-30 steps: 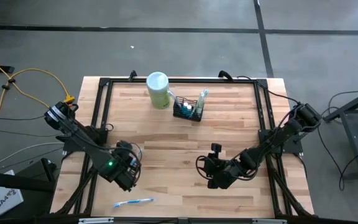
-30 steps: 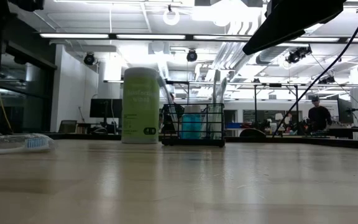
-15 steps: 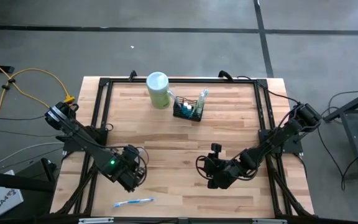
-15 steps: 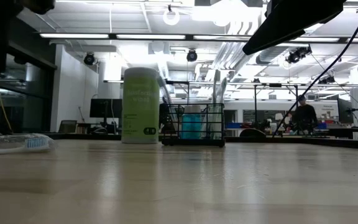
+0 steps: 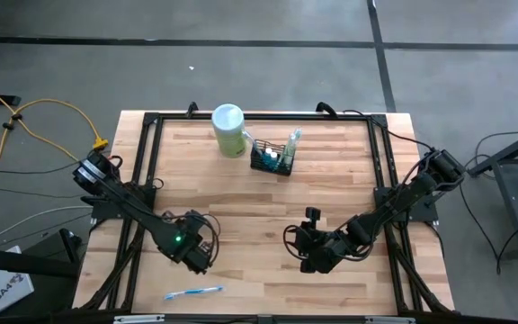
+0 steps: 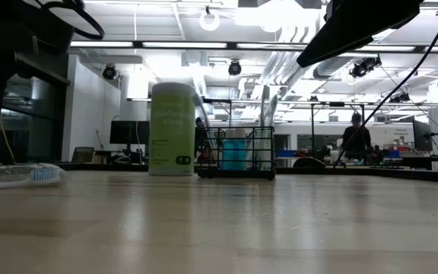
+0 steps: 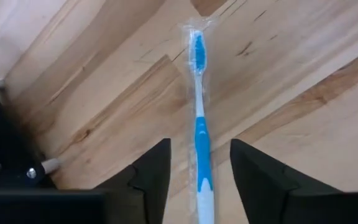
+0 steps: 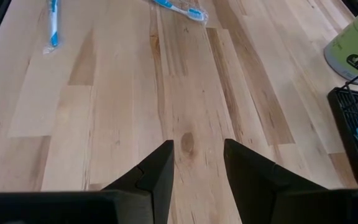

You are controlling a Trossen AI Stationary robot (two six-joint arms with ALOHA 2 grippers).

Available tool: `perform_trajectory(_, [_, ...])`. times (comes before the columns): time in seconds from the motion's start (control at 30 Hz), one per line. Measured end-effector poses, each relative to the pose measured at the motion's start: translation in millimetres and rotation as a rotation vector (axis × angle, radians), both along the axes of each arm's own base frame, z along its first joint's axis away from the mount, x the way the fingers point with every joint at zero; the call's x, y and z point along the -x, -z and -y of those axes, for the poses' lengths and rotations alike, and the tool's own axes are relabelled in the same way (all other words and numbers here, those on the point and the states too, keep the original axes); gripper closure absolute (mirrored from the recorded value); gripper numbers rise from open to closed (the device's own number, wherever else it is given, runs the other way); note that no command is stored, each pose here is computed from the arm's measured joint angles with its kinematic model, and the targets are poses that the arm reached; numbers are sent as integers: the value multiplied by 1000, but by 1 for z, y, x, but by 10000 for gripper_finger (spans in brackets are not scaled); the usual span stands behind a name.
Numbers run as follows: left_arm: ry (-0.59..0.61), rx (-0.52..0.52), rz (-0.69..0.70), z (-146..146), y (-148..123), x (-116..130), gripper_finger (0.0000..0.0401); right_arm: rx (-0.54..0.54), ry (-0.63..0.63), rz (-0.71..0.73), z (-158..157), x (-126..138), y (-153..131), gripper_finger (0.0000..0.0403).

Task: Pick & Place toothbrushing station
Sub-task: Put the top blue toothbrush into the mesh organizer

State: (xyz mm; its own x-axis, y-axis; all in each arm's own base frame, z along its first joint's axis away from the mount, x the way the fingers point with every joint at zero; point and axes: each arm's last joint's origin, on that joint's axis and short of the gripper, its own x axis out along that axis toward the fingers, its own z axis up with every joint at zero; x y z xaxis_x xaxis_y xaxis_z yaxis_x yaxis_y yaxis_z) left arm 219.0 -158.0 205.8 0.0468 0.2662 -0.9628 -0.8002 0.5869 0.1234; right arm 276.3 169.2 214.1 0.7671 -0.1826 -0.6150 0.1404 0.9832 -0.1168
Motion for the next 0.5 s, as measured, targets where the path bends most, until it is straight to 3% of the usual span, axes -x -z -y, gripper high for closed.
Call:
perform_trajectory(0.3, [45, -37, 27, -2, 5, -1, 213, 0, 0, 0, 0, 0, 0, 270])
perform_trajectory(0.5, [64, -16, 45, -6, 24, 0, 209, 0, 0, 0, 0, 0, 0, 270])
